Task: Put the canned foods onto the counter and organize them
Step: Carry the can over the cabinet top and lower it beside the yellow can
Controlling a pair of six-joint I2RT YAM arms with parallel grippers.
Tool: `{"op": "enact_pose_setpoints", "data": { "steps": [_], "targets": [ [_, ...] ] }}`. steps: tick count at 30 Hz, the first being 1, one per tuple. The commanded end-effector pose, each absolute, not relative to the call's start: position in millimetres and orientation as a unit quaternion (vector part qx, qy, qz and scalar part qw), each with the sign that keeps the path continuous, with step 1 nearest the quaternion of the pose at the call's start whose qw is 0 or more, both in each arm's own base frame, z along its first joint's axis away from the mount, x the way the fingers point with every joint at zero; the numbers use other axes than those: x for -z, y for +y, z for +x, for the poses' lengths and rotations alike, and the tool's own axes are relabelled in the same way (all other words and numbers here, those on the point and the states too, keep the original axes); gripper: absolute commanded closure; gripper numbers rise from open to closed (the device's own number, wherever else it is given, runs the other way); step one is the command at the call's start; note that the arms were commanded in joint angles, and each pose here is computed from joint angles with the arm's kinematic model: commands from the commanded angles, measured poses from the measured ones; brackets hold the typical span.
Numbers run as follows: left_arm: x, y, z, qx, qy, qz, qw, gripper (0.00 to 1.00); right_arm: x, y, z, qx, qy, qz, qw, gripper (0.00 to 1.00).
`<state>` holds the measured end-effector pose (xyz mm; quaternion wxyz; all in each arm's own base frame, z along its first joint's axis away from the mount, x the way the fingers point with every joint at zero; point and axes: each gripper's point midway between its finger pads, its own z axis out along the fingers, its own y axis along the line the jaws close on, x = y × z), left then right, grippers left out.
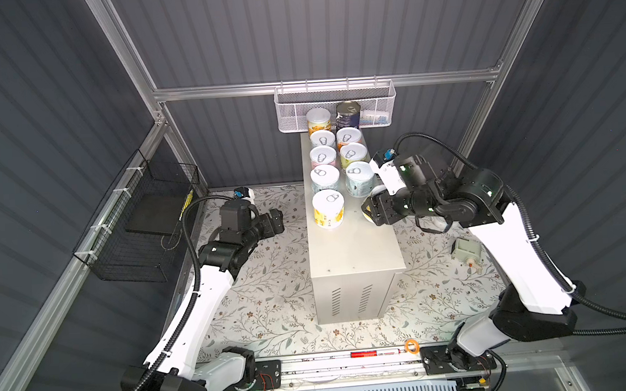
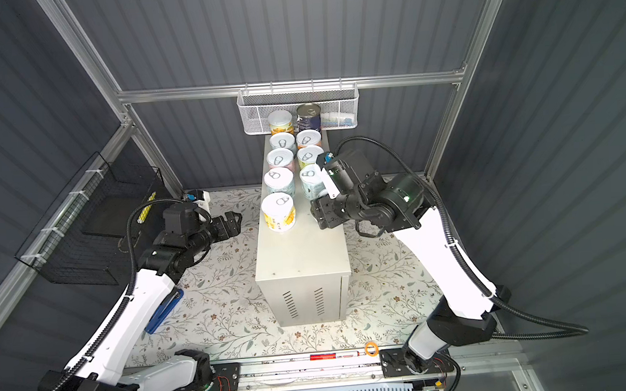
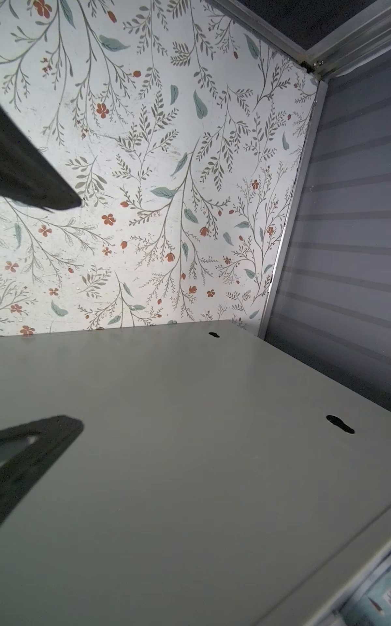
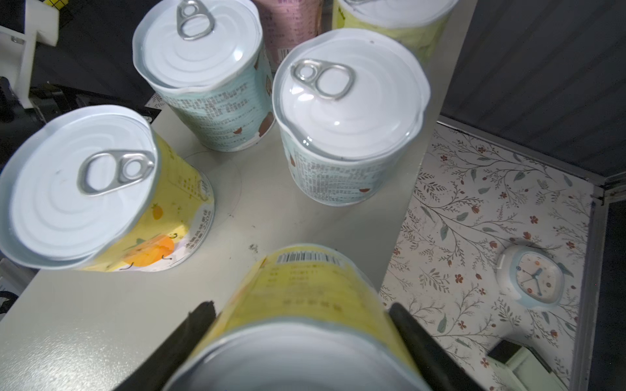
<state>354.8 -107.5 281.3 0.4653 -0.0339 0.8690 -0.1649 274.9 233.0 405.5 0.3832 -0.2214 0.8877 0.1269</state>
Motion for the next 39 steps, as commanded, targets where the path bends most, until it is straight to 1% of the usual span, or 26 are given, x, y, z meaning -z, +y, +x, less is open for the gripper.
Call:
{"op": "enact_pose_setpoints", "data": {
  "steps": [1, 8, 12, 13, 14, 16, 17, 20, 21, 25, 28, 39],
  "targets": [
    [-285.3, -106.5, 350.6, 0.157, 0.866, -0.025, 0.474, 0.04, -424.8, 238.3, 276.7, -0.143, 0.872, -0.225, 0.410, 1.00],
    [-282.2, -107.4, 352.5, 0.158, 0.867, -0.026, 0.471, 0.04, -417.9, 247.8, 280.9, -0.146, 0.875, -0.233, 0.398, 1.00],
    [-280.7, -107.7, 353.5, 0.158, 0.868, -0.026, 0.471, 0.04, -414.1, 250.5, 283.8, -0.143, 0.877, -0.235, 0.394, 0.95],
    [-280.8, -107.5, 353.7, 0.157, 0.868, -0.026, 0.471, 0.04, -412.8, 250.7, 284.9, -0.140, 0.878, -0.236, 0.393, 0.90],
    [-280.1, -107.1, 353.2, 0.156, 0.868, -0.026, 0.470, 0.04, -412.2, 250.9, 285.8, -0.138, 0.878, -0.236, 0.393, 0.80],
    [-279.9, -106.6, 353.5, 0.154, 0.868, -0.026, 0.471, 0.04, -409.9, 250.9, 287.9, -0.132, 0.880, -0.235, 0.391, 0.70],
    [-278.9, -106.7, 353.2, 0.153, 0.869, -0.026, 0.470, 0.04, -409.0, 251.4, 288.7, -0.130, 0.881, -0.237, 0.389, 0.61],
    [-279.1, -105.9, 353.1, 0.152, 0.869, -0.027, 0.470, 0.04, -406.2, 253.3, 290.2, -0.129, 0.883, -0.237, 0.384, 0.47],
    [-279.7, -105.7, 353.2, 0.152, 0.869, -0.027, 0.471, 0.04, -405.1, 254.4, 291.2, -0.128, 0.883, -0.238, 0.384, 0.43],
    [-281.2, -105.8, 353.5, 0.152, 0.868, -0.026, 0.473, 0.04, -403.4, 255.0, 293.6, -0.124, 0.884, -0.237, 0.383, 0.35],
    [-281.1, -106.1, 354.1, 0.151, 0.868, -0.025, 0.473, 0.04, -403.1, 255.4, 295.4, -0.122, 0.884, -0.237, 0.384, 0.30],
    [-277.4, -108.8, 358.0, 0.155, 0.869, -0.025, 0.469, 0.04, -403.6, 257.5, 297.7, -0.121, 0.884, -0.238, 0.383, 0.19]
  ]
}}
